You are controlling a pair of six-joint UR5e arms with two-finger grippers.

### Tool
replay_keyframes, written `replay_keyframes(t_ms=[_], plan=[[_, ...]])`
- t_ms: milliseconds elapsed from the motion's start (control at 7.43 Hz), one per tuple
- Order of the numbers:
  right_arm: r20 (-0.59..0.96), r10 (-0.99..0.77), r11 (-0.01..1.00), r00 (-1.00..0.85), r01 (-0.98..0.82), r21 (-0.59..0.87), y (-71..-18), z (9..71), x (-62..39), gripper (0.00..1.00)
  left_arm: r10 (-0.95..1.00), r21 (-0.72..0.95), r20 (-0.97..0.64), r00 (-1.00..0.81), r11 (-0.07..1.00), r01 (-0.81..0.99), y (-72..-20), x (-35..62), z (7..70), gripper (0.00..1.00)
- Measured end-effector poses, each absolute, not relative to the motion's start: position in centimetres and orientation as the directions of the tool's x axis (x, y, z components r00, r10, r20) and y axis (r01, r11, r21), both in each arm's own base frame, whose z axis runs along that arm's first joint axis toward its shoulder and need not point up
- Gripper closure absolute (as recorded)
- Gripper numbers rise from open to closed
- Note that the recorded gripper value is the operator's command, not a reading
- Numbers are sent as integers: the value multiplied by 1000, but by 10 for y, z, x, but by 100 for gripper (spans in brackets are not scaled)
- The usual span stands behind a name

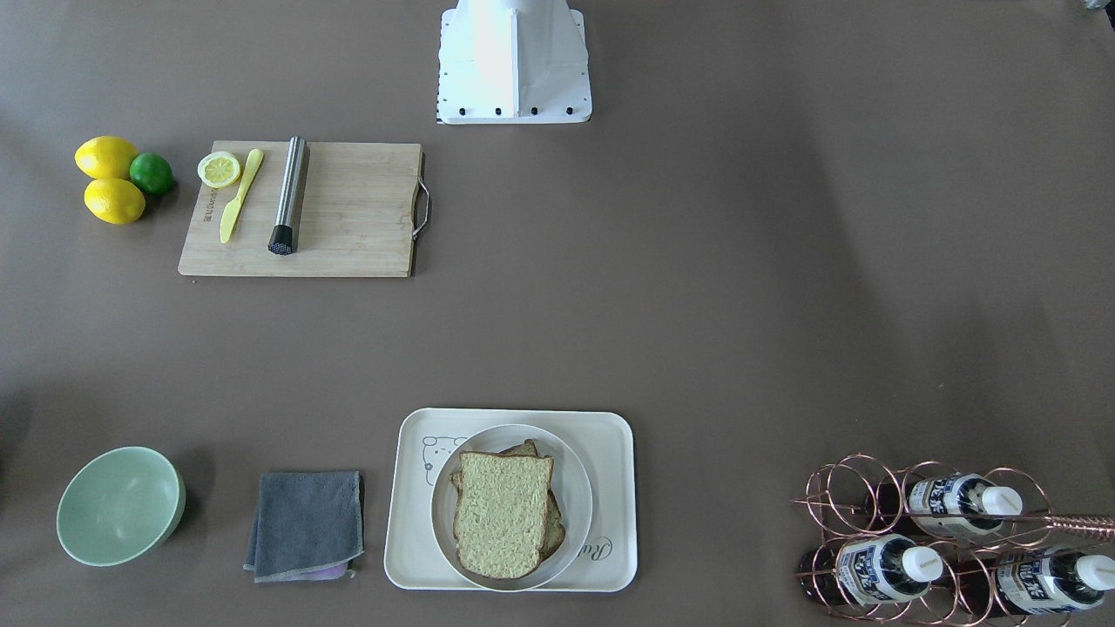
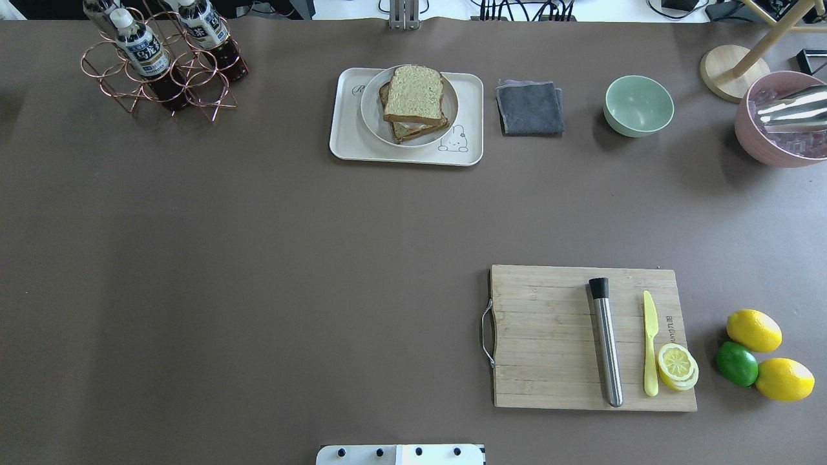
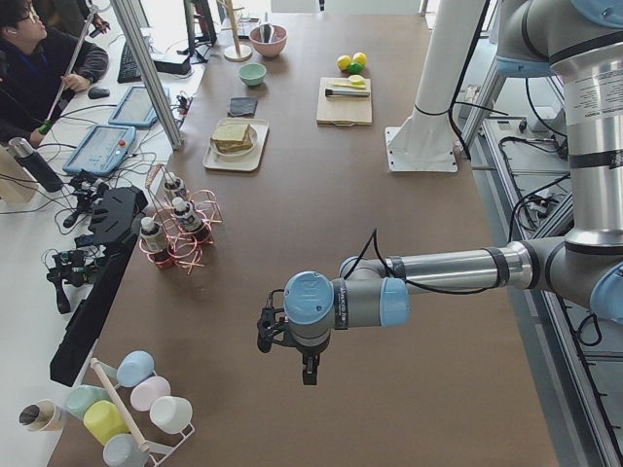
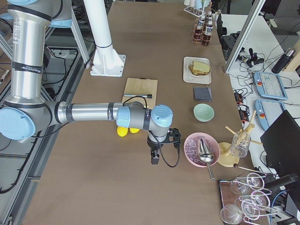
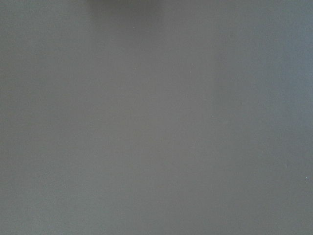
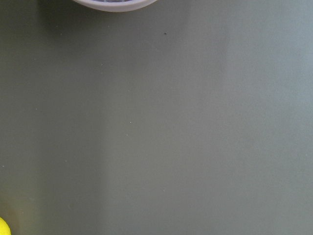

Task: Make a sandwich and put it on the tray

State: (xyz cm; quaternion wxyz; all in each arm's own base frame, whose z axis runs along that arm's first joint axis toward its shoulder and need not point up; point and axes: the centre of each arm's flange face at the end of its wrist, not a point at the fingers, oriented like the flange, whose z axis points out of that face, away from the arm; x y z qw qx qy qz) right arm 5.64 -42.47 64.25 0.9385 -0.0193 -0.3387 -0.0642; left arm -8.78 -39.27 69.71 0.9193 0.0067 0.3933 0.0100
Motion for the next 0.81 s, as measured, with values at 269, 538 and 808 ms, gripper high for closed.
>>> replay_keyframes(t_ms=[269, 538, 808], plan=[[639, -106, 991, 762, 133, 7, -424, 643, 57, 0, 22, 18, -723, 690, 1000, -13, -392, -88, 698, 1], [639, -107, 991, 762, 133, 8, -425, 642, 57, 0, 18, 12, -725, 688, 1000, -13, -391, -87, 700, 1], [639, -107, 991, 762, 133, 8, -425, 642, 57, 0, 13, 6, -727, 687, 1000, -12, -390, -87, 703, 1]])
